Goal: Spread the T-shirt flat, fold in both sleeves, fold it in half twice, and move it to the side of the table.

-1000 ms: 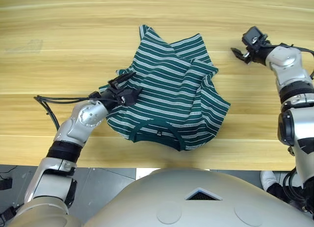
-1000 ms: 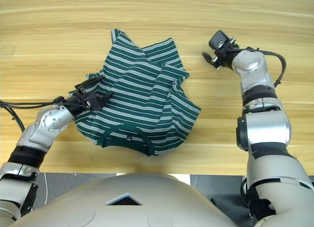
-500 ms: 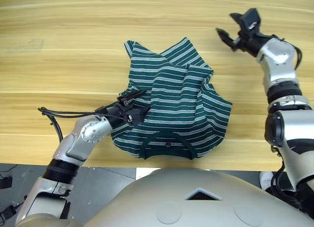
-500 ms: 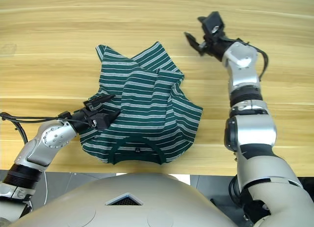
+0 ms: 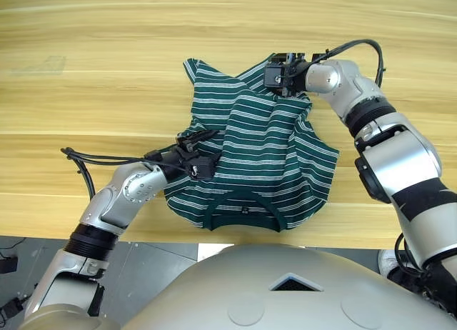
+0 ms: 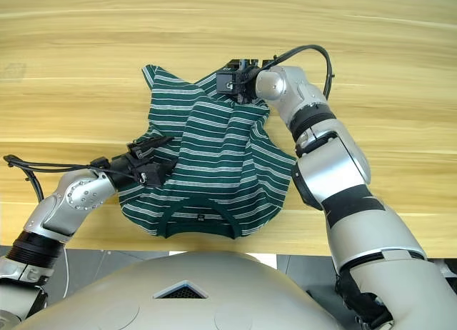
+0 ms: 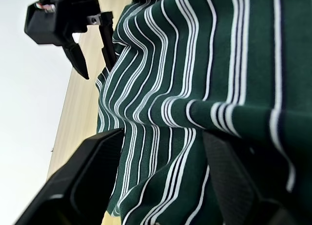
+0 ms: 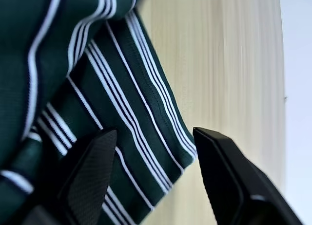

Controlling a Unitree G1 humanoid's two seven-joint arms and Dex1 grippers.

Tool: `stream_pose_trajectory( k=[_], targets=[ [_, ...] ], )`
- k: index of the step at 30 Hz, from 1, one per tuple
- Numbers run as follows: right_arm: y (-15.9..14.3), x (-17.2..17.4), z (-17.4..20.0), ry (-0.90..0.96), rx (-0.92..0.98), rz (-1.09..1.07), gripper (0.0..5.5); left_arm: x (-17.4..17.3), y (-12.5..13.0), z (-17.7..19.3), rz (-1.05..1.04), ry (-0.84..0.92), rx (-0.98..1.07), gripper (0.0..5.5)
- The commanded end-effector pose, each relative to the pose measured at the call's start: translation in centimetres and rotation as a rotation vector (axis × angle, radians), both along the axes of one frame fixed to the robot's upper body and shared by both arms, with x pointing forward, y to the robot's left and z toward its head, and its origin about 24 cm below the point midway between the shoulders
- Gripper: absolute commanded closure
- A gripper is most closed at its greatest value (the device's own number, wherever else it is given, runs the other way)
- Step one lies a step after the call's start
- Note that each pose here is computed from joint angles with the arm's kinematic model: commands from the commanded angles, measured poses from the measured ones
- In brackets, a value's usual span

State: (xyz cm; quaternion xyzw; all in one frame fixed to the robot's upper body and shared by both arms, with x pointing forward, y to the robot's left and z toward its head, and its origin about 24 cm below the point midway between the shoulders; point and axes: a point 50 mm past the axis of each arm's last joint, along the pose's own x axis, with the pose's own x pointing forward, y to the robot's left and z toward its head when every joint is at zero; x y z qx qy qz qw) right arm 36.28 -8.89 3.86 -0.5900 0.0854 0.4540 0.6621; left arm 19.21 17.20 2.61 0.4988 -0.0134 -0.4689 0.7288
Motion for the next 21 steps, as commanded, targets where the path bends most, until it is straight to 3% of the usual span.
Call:
stream_pose_trajectory(
  k=[1,13,21],
  targets=[
    [-3.9,-2.0,-3.8,0.099,-0.151,-0.046,2.63,-0.8,-0.5,-0.7,-0.031,0.047,0.037,2.50],
    [-12.8,-2.1,-1.8,0.072,0.086,-0.341,2.63,-1.3,0.1,-1.2,0.010,0.059,0.041,2.50],
    [-13.7,-3.8,-3.3,0.104,0.221,-0.396,2.63,-1.2,0.4,-1.6,0.026,0.060,0.052,2.50]
  ],
)
